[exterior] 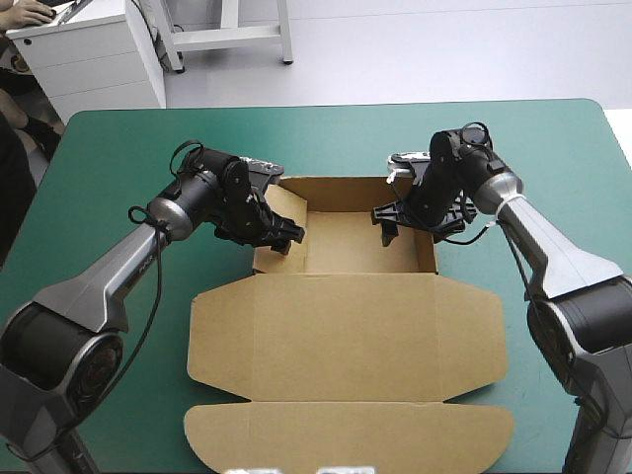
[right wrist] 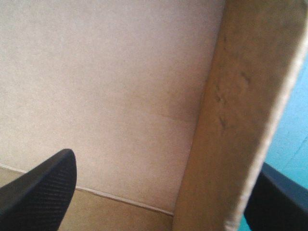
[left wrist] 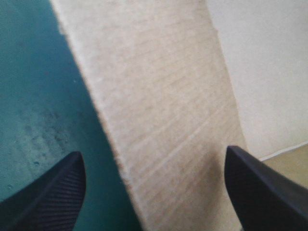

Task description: Fold the box

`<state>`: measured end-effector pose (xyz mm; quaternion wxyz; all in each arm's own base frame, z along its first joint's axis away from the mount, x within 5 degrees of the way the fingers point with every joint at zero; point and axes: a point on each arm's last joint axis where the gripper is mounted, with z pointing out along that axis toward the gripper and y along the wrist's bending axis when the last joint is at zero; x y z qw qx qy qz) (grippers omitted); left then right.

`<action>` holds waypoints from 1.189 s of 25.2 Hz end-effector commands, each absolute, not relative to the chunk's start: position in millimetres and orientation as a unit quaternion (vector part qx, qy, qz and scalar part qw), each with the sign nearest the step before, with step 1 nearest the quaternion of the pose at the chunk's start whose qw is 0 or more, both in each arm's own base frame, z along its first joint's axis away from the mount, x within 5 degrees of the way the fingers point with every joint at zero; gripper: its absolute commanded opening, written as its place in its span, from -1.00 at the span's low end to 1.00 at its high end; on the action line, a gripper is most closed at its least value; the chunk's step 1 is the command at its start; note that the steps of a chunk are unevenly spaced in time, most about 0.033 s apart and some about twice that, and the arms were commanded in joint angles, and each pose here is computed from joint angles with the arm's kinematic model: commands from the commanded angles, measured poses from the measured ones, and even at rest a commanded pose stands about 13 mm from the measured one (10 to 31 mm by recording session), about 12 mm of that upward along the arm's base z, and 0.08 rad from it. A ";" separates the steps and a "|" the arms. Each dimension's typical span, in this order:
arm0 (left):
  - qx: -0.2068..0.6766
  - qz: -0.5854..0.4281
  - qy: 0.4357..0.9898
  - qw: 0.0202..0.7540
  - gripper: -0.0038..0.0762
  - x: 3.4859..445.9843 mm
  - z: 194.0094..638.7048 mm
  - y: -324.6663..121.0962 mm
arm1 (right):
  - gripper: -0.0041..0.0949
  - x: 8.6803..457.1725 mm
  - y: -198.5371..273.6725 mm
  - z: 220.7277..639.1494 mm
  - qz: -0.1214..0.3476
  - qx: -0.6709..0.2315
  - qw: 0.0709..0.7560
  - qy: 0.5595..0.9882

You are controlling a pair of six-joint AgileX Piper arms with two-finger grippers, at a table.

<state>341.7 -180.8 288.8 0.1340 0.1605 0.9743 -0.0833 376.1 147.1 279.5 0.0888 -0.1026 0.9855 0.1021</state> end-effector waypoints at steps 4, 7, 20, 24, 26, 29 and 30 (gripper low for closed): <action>0.162 -0.097 0.961 0.203 0.56 329.3 334.5 -173.8 | 0.77 361.2 139.9 325.8 0.106 -0.109 0.143 0.978; 0.162 -0.112 0.949 0.246 0.56 316.8 371.3 -167.6 | 0.77 349.4 129.2 357.0 0.087 -0.113 0.192 0.971; 0.276 -0.096 0.888 0.356 -0.52 202.4 471.8 -109.4 | 0.77 293.1 108.0 437.8 0.097 -0.133 0.309 0.937; 0.287 -0.092 0.884 0.357 -0.92 167.9 463.0 -91.9 | 0.77 294.2 108.7 436.6 0.099 -0.133 0.307 0.937; 0.287 -0.090 0.887 0.350 -0.92 154.6 453.0 -85.2 | 0.77 296.7 109.6 434.9 0.099 -0.133 0.308 0.937; 0.289 -0.090 0.895 0.326 -0.92 139.2 431.2 -78.0 | 0.77 303.1 111.8 428.7 0.097 -0.132 0.301 0.939; 0.288 -0.090 0.899 0.318 -0.92 134.3 423.1 -75.5 | 0.77 306.7 113.0 424.8 0.096 -0.132 0.296 0.941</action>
